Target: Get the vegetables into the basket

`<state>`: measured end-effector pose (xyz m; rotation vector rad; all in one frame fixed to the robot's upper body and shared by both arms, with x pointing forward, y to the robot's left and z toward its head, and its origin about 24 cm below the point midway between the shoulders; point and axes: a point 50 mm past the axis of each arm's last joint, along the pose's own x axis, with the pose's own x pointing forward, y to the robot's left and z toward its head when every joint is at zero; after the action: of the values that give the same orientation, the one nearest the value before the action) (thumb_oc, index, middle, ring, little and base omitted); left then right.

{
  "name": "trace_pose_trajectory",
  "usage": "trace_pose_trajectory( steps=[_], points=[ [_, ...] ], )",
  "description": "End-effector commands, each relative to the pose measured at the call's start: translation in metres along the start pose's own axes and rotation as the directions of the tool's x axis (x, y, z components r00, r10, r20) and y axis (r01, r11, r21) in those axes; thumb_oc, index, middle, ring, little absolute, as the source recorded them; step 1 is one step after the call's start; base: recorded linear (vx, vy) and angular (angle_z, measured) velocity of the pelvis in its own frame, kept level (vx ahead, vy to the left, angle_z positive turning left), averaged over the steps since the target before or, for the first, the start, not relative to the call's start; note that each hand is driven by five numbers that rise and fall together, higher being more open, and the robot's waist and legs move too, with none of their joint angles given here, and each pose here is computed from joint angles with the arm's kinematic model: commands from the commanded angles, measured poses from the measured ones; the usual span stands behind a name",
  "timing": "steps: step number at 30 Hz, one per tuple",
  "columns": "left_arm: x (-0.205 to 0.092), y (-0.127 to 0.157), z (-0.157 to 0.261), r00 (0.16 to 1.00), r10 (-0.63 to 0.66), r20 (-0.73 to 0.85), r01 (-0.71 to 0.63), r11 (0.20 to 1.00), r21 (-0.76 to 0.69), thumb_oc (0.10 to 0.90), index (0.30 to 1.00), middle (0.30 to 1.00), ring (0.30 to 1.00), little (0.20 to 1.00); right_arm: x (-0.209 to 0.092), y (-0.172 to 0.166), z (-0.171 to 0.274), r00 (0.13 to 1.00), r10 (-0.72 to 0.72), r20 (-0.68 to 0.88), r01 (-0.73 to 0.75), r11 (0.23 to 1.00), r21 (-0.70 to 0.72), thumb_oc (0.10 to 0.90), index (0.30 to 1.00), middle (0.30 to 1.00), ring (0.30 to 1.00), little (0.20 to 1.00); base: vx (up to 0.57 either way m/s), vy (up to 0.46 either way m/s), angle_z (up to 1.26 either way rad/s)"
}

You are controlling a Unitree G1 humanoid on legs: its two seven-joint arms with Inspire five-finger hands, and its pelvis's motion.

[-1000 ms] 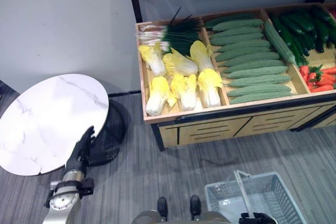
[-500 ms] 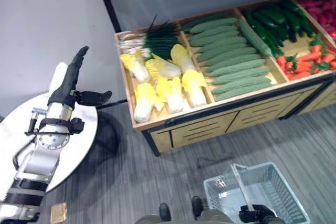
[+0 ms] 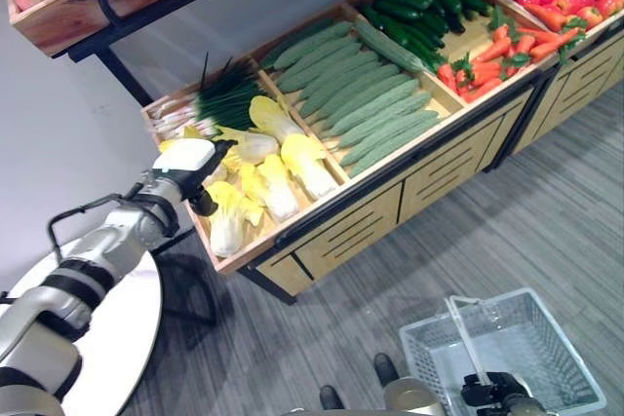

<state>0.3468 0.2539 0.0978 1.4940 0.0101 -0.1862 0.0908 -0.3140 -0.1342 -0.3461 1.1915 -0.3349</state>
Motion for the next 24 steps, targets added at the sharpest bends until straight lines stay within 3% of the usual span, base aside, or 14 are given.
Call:
trace_pose_trajectory(
  steps=[1, 13, 24],
  points=[
    [0.009, 0.071, -0.016, 0.974, 0.217, -0.057, -0.209, 0.970, 0.122, 0.900, 1.000, 1.000, 1.000, 1.000, 0.000, 0.005, 0.000, 1.000, 0.009, 0.004, -0.009, 0.999, 0.032, 0.400, 0.300, 0.300, 0.300, 0.300, 0.02, -0.044, -0.06],
    [0.028, 0.056, 0.015, 0.966, 0.258, 0.011, -0.256, 0.955, 0.147, 0.900, 1.000, 1.000, 1.000, 1.000, 0.000, 0.017, 0.002, 1.000, 0.016, 0.017, -0.015, 0.999, -0.050, 0.400, 0.300, 0.300, 0.300, 0.300, 0.03, -0.034, -0.10],
    [0.034, 0.037, 0.001, 0.976, 0.190, -0.106, -0.169, 0.968, 0.187, 0.900, 1.000, 1.000, 1.000, 1.000, 0.000, 0.021, 0.012, 0.999, 0.010, 0.039, -0.006, 0.996, -0.088, 0.400, 0.300, 0.300, 0.300, 0.300, 0.03, -0.041, -0.07]
  ],
)
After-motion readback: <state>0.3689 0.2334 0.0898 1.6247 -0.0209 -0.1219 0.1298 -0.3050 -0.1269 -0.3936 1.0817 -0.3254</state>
